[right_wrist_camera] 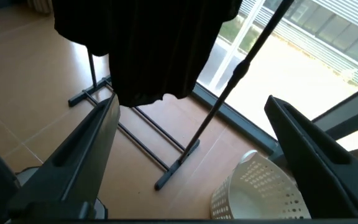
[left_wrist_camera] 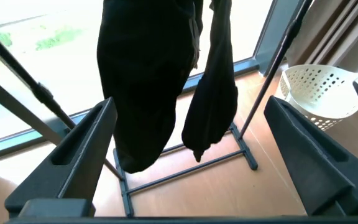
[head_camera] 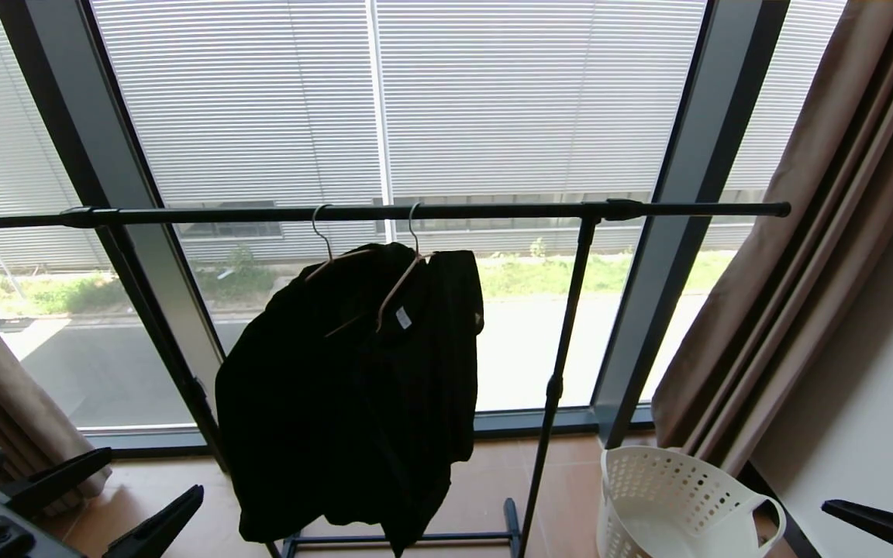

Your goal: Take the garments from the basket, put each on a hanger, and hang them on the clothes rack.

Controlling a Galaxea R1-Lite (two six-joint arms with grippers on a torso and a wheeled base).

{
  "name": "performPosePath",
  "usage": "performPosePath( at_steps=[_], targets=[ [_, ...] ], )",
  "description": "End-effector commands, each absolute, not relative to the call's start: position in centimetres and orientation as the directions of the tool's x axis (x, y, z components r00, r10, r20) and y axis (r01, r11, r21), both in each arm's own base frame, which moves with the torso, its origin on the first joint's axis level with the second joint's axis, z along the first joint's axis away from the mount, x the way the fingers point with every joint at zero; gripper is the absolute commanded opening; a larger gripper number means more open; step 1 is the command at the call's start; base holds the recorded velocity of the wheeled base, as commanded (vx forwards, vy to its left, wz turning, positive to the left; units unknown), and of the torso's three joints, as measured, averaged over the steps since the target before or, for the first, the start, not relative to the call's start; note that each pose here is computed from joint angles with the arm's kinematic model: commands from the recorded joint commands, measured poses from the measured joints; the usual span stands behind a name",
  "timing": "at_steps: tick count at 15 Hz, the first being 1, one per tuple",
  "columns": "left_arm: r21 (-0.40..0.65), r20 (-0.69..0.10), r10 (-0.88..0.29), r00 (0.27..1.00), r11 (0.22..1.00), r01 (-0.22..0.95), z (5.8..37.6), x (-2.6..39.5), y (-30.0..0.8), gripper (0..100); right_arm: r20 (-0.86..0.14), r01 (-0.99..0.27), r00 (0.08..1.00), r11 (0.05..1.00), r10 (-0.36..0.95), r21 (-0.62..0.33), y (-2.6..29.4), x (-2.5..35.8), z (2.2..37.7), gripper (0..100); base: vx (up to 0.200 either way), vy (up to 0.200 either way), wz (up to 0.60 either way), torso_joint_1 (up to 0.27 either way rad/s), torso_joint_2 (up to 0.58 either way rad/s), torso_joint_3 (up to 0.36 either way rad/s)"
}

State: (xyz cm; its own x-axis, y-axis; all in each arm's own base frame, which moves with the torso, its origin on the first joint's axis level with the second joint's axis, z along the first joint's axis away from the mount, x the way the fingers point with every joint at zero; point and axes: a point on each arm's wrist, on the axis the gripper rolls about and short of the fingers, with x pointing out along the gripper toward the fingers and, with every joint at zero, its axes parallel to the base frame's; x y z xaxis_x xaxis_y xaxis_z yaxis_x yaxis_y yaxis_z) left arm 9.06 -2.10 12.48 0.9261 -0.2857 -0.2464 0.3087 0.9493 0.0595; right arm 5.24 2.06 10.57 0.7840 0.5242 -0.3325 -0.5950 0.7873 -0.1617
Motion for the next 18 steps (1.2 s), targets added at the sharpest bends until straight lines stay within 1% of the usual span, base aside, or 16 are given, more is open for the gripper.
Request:
performPosePath(
  at_steps=[1, 5, 7, 8, 10, 11, 12, 13, 14, 16, 17, 18],
  targets=[
    [0.069, -0.151, -0.284, 0.947, 0.953, 0.296, 12.8, 7.1, -1.7, 100, -0.235, -0.516, 0.852, 0.828, 0.468, -0.219, 1.1, 2.0, 10.1, 100, 0.0, 0.0, 0.0, 0.0, 0.0, 0.0],
    [0.085, -0.172, -0.228, 0.958, 0.966, 0.245, 11.9, 4.9, -1.1, 100, -0.215, -0.357, 0.926, 0.904, 0.31, -0.236, 0.3, 0.5, 9.0, 100, 0.0, 0.0, 0.0, 0.0, 0.0, 0.0],
    [0.098, -0.172, -0.179, 0.969, 0.975, 0.197, 11.4, 3.7, -0.7, 100, -0.18, -0.282, 0.953, 0.928, 0.243, -0.243, 0.1, -0.6, 8.2, 100, 0.0, 0.0, 0.0, 0.0, 0.0, 0.0],
    [0.107, -0.169, -0.136, 0.976, 0.982, 0.156, 10.9, 2.8, -0.4, 100, -0.143, -0.221, 0.971, 0.949, 0.192, -0.223, 0.0, -1.2, 8.2, 100, 0.0, 0.0, 0.0, 0.0, 0.0, 0.0],
    [0.115, -0.152, -0.116, 0.982, 0.984, 0.134, 10.1, 1.3, -0.1, 100, -0.096, -0.105, 0.992, 0.974, 0.087, -0.202, 0.2, -1.6, 8.1, 100, 0.0, 0.0, 0.0, 0.0, 0.0, 0.0],
    [0.113, -0.166, -0.117, 0.979, 0.984, 0.136, 9.7, 1.0, 0.0, 100, -0.069, -0.082, 0.995, 0.976, 0.069, -0.204, 0.2, -1.8, 8.1, 100, 0.0, 0.0, 0.0, 0.0, 0.0, 0.0],
    [0.107, -0.184, -0.114, 0.976, 0.985, 0.136, 9.2, 0.6, 0.1, 100, -0.04, -0.074, 0.997, 0.976, 0.067, -0.203, 0.3, -2.0, 8.1, 100, 0.0, 0.0, 0.0, 0.0, 0.0, 0.0],
    [0.107, -0.184, -0.114, 0.976, 0.985, 0.136, 9.2, 0.6, 0.1, 100, -0.04, -0.074, 0.997, 0.976, 0.067, -0.203, 0.3, -2.0, 8.1, 100, 0.0, 0.0, 0.0, 0.0, 0.0, 0.0],
    [0.083, -0.127, -0.11, 0.986, 0.989, 0.121, 9.2, 0.0, 0.2, 100, 0.003, -0.071, 0.997, 0.977, 0.074, -0.201, 0.2, -2.4, 8.0, 100, 0.0, 0.0, 0.0, 0.0, 0.0, 0.0],
    [0.082, -0.111, -0.03, 0.993, 0.996, 0.039, 9.2, -0.2, 0.2, 100, 0.008, -0.074, 0.997, 0.977, 0.077, -0.2, 0.2, -2.4, 7.9, 100, 0.0, 0.0, 0.0, 0.0, 0.0, 0.0],
    [0.09, -0.093, 0.067, 0.993, 0.994, -0.059, 9.2, -0.4, 0.2, 100, 0.005, -0.088, 0.996, 0.982, 0.09, -0.165, 0.2, -2.4, 7.9, 100, 0.0, 0.0, 0.0, 0.0, 0.0, 0.0],
    [0.093, -0.047, 0.096, 0.994, 0.991, -0.092, 9.1, -0.8, 0.1, 100, 0.005, -0.122, 0.992, 0.982, 0.124, -0.146, 0.3, -2.4, 7.9, 100, 0.0, 0.0, 0.0, 0.0, 0.0, 0.0]
  ],
)
